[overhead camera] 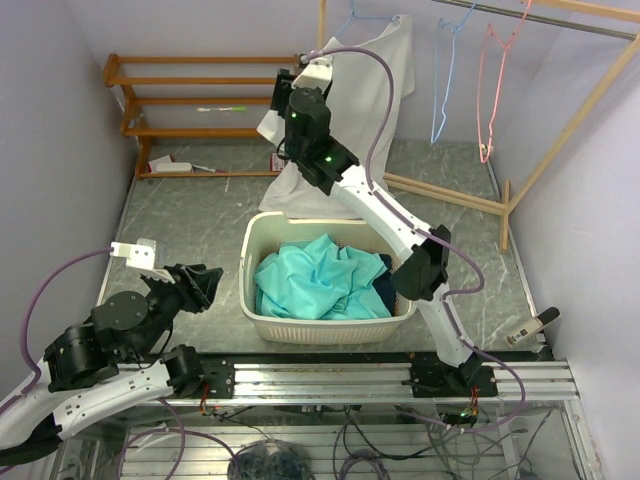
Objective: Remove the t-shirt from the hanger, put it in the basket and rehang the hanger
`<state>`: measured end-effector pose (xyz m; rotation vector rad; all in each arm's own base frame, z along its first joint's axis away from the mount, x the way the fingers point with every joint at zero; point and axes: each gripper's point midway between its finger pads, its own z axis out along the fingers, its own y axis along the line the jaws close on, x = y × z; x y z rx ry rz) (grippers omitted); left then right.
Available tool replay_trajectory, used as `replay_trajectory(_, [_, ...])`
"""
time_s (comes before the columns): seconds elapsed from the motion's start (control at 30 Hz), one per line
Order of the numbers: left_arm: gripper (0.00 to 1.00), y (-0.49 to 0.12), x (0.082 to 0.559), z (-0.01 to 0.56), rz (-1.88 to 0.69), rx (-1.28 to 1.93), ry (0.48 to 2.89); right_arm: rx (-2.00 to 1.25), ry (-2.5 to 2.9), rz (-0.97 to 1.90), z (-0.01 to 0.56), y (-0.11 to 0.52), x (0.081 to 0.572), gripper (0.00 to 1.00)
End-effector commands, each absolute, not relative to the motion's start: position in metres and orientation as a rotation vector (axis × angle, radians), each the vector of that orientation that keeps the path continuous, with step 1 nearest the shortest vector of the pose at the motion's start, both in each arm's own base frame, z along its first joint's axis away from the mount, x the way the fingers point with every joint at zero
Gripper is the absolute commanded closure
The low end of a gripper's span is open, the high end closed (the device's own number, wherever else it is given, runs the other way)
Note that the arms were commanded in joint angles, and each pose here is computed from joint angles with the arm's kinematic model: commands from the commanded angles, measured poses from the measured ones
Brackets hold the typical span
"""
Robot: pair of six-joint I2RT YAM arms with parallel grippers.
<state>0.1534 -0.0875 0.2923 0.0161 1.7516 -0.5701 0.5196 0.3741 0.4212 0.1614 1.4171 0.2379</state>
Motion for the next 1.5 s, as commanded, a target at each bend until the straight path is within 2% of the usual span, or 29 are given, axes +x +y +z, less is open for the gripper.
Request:
replay_trajectory(0.0, [0.45, -0.091, 0.154, 0.289, -0.563, 0.024, 1.763, 0.250, 1.418, 0.134, 0.447, 0.323, 0.513, 0.45])
replay_trajectory(0.3, [0.45, -0.088, 0.153, 0.291, -0.575, 0.011, 1.751, 0.288, 1.512, 0.135, 0.448, 0.235, 0.517, 0.51])
replay_trajectory(0.43, [0.45, -0.087, 0.153, 0.291, -0.576, 0.010, 1.750, 0.291, 1.548, 0.235, 0.448, 0.204, 0.526, 0.52])
replay_trajectory(0.53, [0.45, -0.087, 0.153, 0.291, -0.573, 0.009, 1.752, 0.245, 1.570, 0.293, 0.445, 0.192, 0.533, 0.52])
replay_trajectory(0.9, [0.45, -0.087, 0.154, 0.290, -0.568, 0.005, 1.753, 0.241, 1.630, 0.222, 0.431, 0.177, 0.538, 0.53])
replay_trajectory(0.93, [0.45, -0.087, 0.154, 0.290, -0.568, 0.006, 1.754, 0.239, 1.629, 0.217, 0.431, 0.175, 0.538, 0.54])
replay_trajectory(0.97, [0.45, -0.087, 0.154, 0.290, -0.568, 0.007, 1.754, 0.236, 1.625, 0.213, 0.432, 0.175, 0.538, 0.60])
replay_trajectory(1.03, [0.45, -0.087, 0.154, 0.290, -0.566, 0.007, 1.755, 0.224, 1.610, 0.210, 0.437, 0.174, 0.537, 0.84])
replay_trajectory(1.1, [0.45, -0.087, 0.154, 0.289, -0.565, 0.007, 1.756, 0.225, 1.588, 0.207, 0.444, 0.173, 0.536, 1.00])
replay_trajectory(1.47, [0.45, -0.089, 0.154, 0.289, -0.564, 0.014, 1.759, 0.139, 1.417, 0.213, 0.517, 0.167, 0.519, 1.00])
